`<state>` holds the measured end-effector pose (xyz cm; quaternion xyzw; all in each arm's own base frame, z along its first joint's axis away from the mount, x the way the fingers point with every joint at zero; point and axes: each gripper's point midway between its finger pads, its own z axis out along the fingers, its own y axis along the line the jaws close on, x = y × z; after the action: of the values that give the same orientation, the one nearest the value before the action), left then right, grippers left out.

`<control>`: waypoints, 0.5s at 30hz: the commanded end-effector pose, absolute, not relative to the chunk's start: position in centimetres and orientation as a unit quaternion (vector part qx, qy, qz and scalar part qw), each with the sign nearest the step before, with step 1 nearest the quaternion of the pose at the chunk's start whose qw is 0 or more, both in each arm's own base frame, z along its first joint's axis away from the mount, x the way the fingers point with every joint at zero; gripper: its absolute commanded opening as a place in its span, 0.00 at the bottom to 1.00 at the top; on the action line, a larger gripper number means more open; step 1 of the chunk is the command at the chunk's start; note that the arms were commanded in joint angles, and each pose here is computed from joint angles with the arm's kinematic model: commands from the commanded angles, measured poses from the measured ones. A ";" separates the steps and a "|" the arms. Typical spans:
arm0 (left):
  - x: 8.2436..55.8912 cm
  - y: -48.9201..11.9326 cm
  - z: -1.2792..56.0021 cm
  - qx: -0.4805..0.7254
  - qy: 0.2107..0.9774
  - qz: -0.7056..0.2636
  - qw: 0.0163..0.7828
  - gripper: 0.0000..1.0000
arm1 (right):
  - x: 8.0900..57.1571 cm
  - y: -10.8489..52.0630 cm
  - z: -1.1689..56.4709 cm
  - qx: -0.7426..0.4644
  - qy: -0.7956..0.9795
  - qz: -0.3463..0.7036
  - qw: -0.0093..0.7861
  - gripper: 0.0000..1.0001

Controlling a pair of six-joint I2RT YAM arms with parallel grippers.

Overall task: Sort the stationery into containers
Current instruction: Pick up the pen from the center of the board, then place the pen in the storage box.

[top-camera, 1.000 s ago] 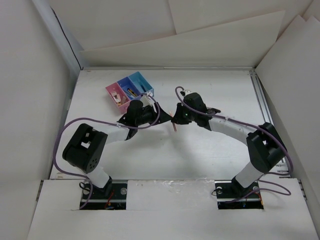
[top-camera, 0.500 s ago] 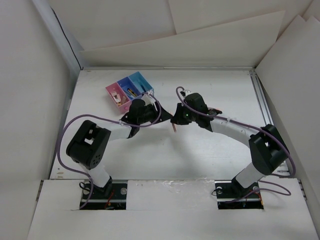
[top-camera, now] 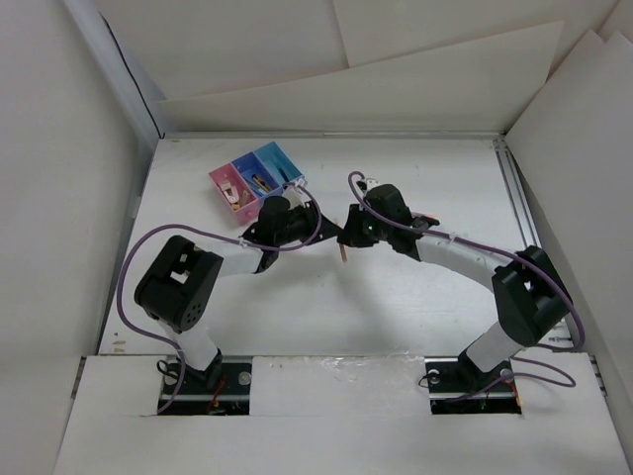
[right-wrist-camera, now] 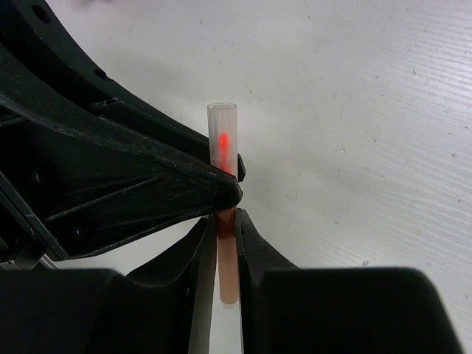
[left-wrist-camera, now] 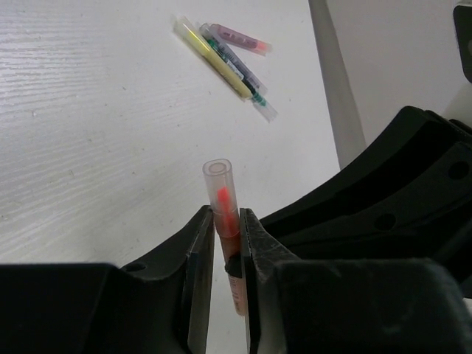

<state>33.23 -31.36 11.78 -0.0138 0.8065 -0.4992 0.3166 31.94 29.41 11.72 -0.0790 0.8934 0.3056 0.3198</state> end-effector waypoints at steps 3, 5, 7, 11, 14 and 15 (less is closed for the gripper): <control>35.3 -32.2 15.5 -0.002 0.781 -0.510 0.362 0.00 | 32.0 30.5 14.7 -0.093 0.868 0.339 0.350 0.36; 36.3 -31.8 16.3 -0.010 0.779 -0.505 0.371 0.00 | 32.0 30.0 15.4 -0.090 0.865 0.341 0.358 0.41; 37.6 -31.3 17.3 -0.019 0.772 -0.502 0.389 0.00 | 31.7 29.8 15.8 -0.090 0.862 0.343 0.362 0.48; 42.2 -28.3 17.9 -0.062 0.784 -0.453 0.420 0.00 | 31.6 28.7 17.2 -0.082 0.853 0.342 0.385 0.50; 46.4 -24.9 19.7 -0.103 0.773 -0.427 0.457 0.00 | 31.9 27.7 18.7 -0.067 0.841 0.347 0.410 0.50; 47.4 -23.9 19.5 -0.114 0.775 -0.420 0.459 0.00 | 32.1 27.3 18.3 -0.058 0.843 0.346 0.409 0.50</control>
<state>43.96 -27.16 18.20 -0.0812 0.7803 -0.4545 0.4219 30.69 27.98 16.26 -0.0760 0.8647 0.3354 0.3660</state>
